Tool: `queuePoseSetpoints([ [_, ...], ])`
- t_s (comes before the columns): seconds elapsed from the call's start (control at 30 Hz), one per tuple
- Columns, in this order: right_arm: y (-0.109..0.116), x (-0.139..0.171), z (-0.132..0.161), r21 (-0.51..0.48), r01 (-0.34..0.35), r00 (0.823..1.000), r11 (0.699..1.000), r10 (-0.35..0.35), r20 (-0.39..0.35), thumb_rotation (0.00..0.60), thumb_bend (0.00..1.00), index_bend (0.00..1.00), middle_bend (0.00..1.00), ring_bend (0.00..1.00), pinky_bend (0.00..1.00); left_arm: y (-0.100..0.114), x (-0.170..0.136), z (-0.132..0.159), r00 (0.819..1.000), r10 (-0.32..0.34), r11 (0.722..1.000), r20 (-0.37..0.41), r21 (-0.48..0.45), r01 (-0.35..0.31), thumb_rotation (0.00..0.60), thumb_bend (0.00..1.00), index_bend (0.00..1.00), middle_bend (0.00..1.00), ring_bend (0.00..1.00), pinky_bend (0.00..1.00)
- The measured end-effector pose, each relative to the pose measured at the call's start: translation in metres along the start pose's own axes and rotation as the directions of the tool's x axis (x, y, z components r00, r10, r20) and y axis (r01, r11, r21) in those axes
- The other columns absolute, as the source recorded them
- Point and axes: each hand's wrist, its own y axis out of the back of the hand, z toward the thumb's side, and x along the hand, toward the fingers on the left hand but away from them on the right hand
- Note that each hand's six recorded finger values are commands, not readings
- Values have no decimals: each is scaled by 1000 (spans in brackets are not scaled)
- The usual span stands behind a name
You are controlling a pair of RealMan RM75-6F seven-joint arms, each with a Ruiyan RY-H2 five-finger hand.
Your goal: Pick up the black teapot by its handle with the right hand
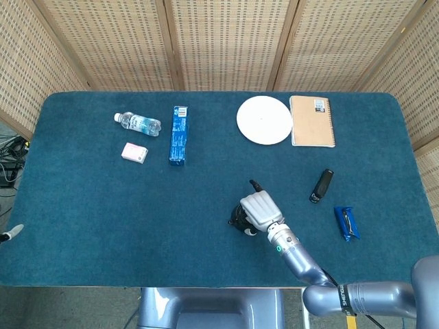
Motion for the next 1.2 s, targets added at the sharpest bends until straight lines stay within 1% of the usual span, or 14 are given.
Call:
queuePoseSetpoints([
  [0.3,4,-2,2,-27,-11,999,1000,12,31,600,0,1000,1000,885,0,0,0,0,1000,-1,1000,0,-1,1,600,0,0,0,0,0],
  [0.33,6,-2,3,-28,-9,999,1000,10,32,600,0,1000,1000,896,11,0,0,0,1000,-1,1000,0,-1,1,600,0,0,0,0,0],
  [0.4,9,-2,5,-37,-5,1000,999,6,31,600,0,1000,1000,915,79,0,0,0,1000,-1,1000,0,-2,1,600,0,0,0,0,0],
  [0.47,12,-3,6,-37,4,1000,999,-3,29,600,0,1000,1000,934,219,0,0,-1,1000,-1,1000,-1,-3,1,600,0,0,0,0,0],
  [0.5,13,-3,7,-34,8,1000,999,-7,27,600,0,1000,1000,939,261,0,0,-1,1000,-1,1000,-1,-3,1,600,0,0,0,0,0],
  [0.6,16,-2,9,-26,22,1000,999,-21,16,600,0,1000,1000,957,474,1,0,-1,1000,1,1000,-1,-5,-1,600,0,0,0,0,0],
  [0.67,19,-1,10,-27,31,999,999,-31,11,600,0,1000,1000,962,678,1,0,-1,1000,1,1000,-1,-5,-1,600,0,0,0,0,0],
  [0.77,22,0,13,-35,41,999,999,-41,2,595,0,1000,1000,967,851,1,0,-1,1000,2,1000,0,-6,-2,600,0,0,0,0,0],
  [0.8,23,1,14,-38,43,999,998,-43,-1,591,0,1000,1000,969,883,1,0,-1,1000,2,1000,0,-6,-2,600,0,0,0,0,0],
  [0.83,24,1,14,-38,46,999,998,-47,-4,575,0,1000,1000,970,928,2,0,-1,1000,3,1000,0,-6,-3,600,0,0,0,0,0],
  [0.87,24,1,15,-37,51,999,998,-51,-8,546,0,1000,1000,972,961,2,0,-1,1000,4,1000,0,-7,-4,600,0,0,0,0,0],
  [0.97,25,2,16,-43,56,998,998,-57,-14,470,0,1000,1000,972,988,2,0,-1,1000,4,1000,0,-7,-4,600,0,0,0,0,0],
  [1.03,26,3,17,-43,60,998,997,-61,-19,458,0,1000,1000,973,992,2,-1,-1,1000,4,1000,0,-7,-4,600,0,0,0,0,0],
  [1.2,26,4,16,-47,59,998,997,-60,-19,459,0,1000,1000,974,999,2,-1,-1,1000,5,1000,0,-7,-5,600,0,0,0,0,0],
])
